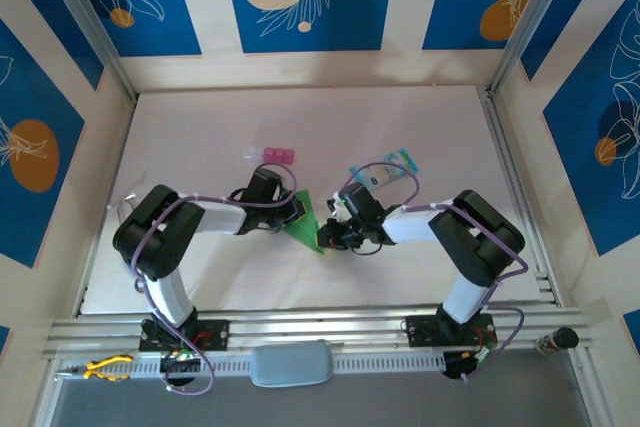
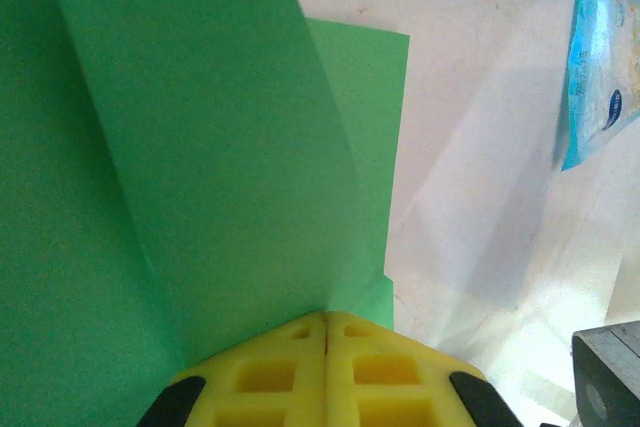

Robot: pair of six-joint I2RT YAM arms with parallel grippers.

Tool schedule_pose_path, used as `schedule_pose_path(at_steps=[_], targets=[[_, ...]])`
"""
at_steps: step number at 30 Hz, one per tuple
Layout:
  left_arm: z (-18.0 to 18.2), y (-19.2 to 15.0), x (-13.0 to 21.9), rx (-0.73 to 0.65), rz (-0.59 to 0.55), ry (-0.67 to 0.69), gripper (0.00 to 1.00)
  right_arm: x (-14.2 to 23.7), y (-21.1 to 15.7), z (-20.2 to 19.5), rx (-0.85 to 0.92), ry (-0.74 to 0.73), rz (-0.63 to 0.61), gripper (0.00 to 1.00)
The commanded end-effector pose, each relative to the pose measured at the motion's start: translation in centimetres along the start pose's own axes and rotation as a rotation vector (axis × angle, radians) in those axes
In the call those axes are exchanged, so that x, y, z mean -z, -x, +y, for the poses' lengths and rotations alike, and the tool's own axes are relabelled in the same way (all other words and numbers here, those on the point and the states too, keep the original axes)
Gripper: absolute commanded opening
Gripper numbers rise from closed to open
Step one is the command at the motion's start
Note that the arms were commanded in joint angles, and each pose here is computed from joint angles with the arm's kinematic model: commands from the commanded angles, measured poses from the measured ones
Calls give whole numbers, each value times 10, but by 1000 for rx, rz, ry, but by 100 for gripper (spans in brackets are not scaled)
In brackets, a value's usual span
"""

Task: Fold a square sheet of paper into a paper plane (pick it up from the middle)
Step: Fourth fold the wing at the center of the table.

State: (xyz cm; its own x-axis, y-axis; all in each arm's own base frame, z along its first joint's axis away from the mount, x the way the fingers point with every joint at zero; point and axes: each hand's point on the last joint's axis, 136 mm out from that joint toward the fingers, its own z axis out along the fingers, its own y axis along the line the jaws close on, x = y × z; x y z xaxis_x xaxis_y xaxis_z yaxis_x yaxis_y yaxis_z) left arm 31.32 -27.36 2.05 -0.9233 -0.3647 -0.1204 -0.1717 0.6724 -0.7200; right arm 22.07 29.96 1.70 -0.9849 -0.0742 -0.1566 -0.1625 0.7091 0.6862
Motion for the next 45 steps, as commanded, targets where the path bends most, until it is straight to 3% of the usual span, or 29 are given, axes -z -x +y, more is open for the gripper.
schedule_pose_path(at_steps=[1, 45], targets=[[25, -11, -3, 11, 28, 96, 4, 3, -17, -8, -25, -43, 60, 13], [31, -14, -3, 31, 20, 84, 3, 1, -26, -9, -28, -67, 100, 6]])
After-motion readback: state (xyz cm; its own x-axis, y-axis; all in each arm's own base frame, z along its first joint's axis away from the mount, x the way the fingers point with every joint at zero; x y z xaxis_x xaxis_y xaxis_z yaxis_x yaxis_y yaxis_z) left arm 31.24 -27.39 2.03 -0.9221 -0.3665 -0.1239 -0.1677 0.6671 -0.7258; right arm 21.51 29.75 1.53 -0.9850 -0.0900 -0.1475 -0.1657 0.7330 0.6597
